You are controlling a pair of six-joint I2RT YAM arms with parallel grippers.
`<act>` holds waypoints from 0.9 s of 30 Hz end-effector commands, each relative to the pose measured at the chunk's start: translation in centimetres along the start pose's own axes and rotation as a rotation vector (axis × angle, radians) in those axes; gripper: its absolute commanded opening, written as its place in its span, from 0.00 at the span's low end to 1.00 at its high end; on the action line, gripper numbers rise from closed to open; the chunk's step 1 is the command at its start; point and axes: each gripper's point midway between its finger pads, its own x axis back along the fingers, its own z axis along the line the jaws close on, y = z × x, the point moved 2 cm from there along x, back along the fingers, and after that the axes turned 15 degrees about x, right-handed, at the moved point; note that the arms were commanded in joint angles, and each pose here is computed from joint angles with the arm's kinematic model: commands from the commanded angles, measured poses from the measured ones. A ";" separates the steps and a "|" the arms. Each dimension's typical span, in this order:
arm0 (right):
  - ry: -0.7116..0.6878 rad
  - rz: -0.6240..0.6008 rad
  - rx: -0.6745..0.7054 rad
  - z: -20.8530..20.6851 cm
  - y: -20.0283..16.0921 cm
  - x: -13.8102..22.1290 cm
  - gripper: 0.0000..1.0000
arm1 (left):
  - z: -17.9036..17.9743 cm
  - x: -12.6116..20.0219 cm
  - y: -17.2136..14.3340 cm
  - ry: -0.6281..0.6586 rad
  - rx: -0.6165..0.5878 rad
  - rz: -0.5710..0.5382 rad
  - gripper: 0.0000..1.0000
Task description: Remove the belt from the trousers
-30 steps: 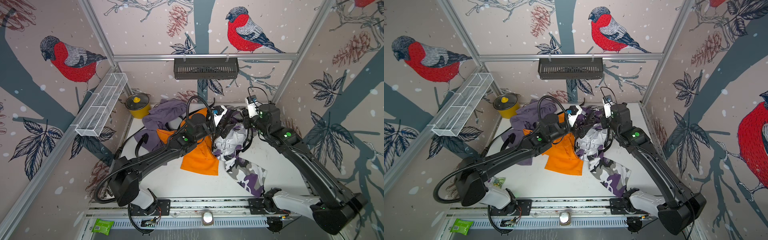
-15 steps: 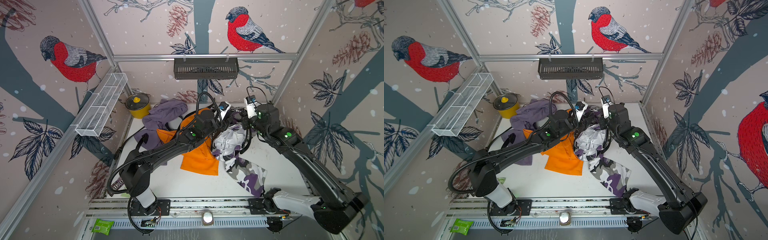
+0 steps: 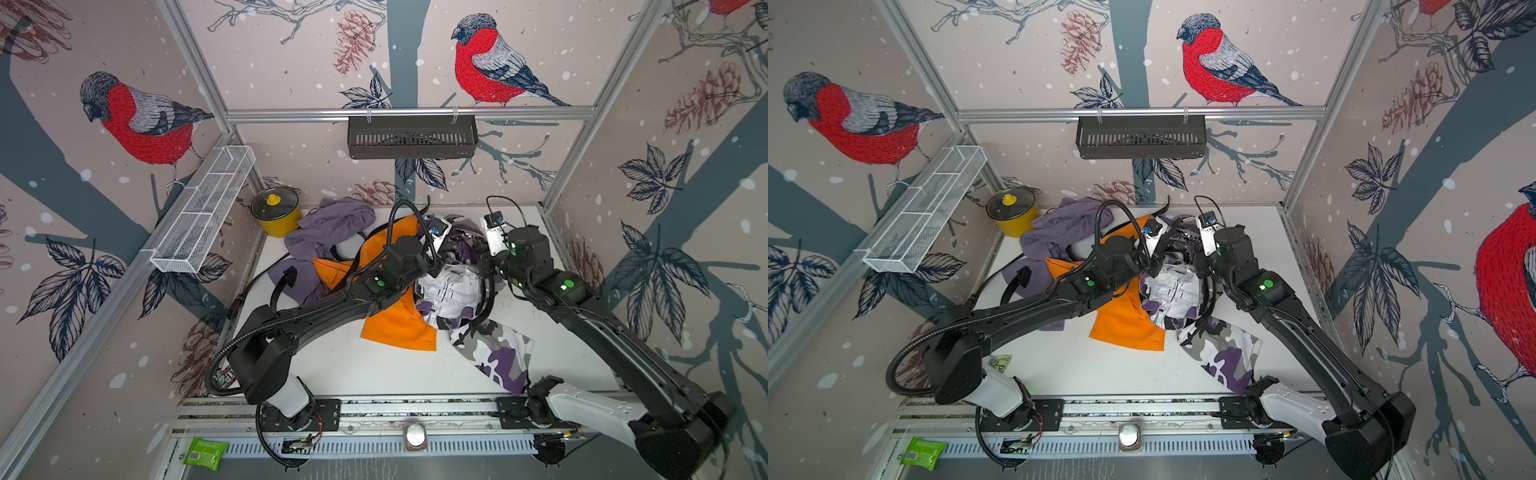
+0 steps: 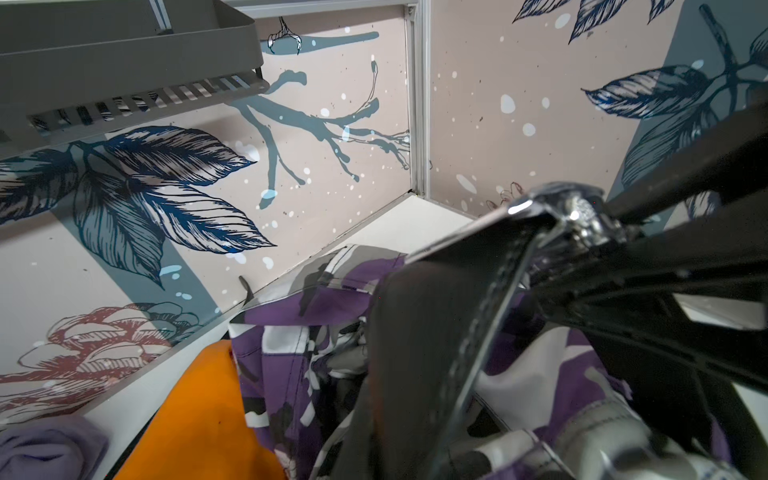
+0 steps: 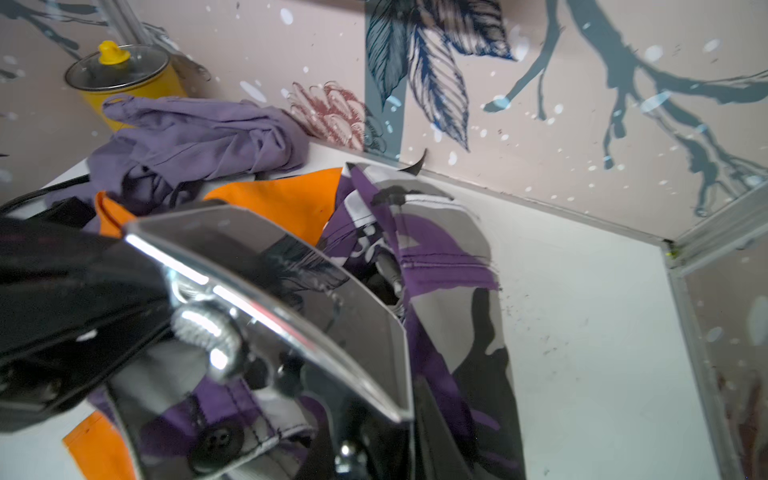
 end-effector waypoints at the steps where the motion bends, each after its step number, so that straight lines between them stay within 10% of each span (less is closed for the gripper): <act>1: 0.137 -0.176 0.012 1.4 2.3 1.5 0.38 | 1.8 0.8 2.3 0.097 -0.065 -0.144 0.00; 4: 0.270 -0.215 0.067 2.2 2.7 3.0 0.74 | 1.8 1.6 2.2 0.083 -0.125 -0.197 0.00; 8: 0.384 -0.243 0.091 1.6 3.4 5.0 0.94 | 1.7 3.7 2.0 0.067 -0.172 -0.284 0.00; 27: 0.494 -0.150 0.281 5.4 5.5 1.8 0.99 | -1.2 4.4 4.4 -0.083 -0.294 -0.233 0.00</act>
